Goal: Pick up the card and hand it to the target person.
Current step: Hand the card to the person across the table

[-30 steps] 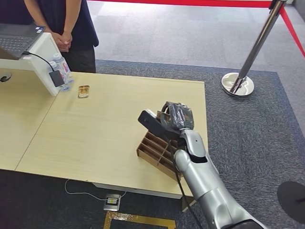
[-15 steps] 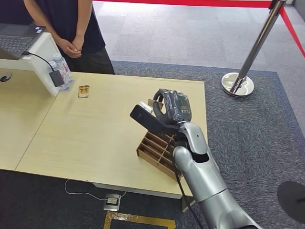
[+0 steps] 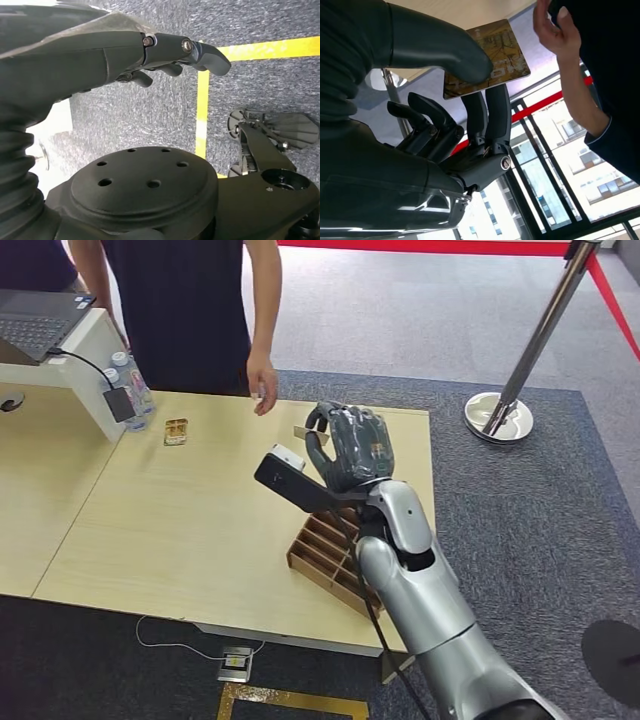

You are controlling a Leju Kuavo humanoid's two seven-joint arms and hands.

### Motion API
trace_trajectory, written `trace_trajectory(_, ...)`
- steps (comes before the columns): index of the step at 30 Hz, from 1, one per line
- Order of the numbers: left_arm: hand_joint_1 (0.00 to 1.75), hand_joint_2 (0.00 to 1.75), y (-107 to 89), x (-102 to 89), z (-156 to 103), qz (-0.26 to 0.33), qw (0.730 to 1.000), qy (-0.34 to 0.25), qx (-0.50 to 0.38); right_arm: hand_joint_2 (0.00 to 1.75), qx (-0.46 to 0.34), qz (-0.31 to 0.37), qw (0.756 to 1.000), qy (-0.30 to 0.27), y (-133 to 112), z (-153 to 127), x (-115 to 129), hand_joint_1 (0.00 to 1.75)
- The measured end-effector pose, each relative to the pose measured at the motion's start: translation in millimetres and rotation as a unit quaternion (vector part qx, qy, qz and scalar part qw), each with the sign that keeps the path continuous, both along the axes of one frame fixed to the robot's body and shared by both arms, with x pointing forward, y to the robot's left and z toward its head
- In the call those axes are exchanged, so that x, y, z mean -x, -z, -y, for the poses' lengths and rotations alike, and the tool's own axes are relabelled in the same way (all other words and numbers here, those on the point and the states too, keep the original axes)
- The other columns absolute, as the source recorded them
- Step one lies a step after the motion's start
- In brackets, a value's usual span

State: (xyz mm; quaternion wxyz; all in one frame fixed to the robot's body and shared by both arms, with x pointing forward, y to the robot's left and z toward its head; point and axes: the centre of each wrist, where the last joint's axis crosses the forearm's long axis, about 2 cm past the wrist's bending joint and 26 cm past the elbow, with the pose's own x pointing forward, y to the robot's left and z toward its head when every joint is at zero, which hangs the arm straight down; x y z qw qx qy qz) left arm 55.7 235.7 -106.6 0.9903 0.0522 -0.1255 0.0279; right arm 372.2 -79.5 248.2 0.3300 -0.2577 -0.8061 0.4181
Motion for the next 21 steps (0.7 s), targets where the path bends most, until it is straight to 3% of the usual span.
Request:
trace_trajectory(11, 0.00, 1.75, -0.2, -2.3, -1, -0.001, 1.000, 0.016, -0.001, 1.75, -0.003, 0.027, 1.000, 0.013, -4, 11, -18, 1.75)
trace_trajectory(21, 0.00, 1.75, -0.2, -3.8, -3, -0.003, 1.000, 0.018, 0.001, 1.75, 0.008, 0.018, 1.000, 0.014, -4, 4, -28, 1.75)
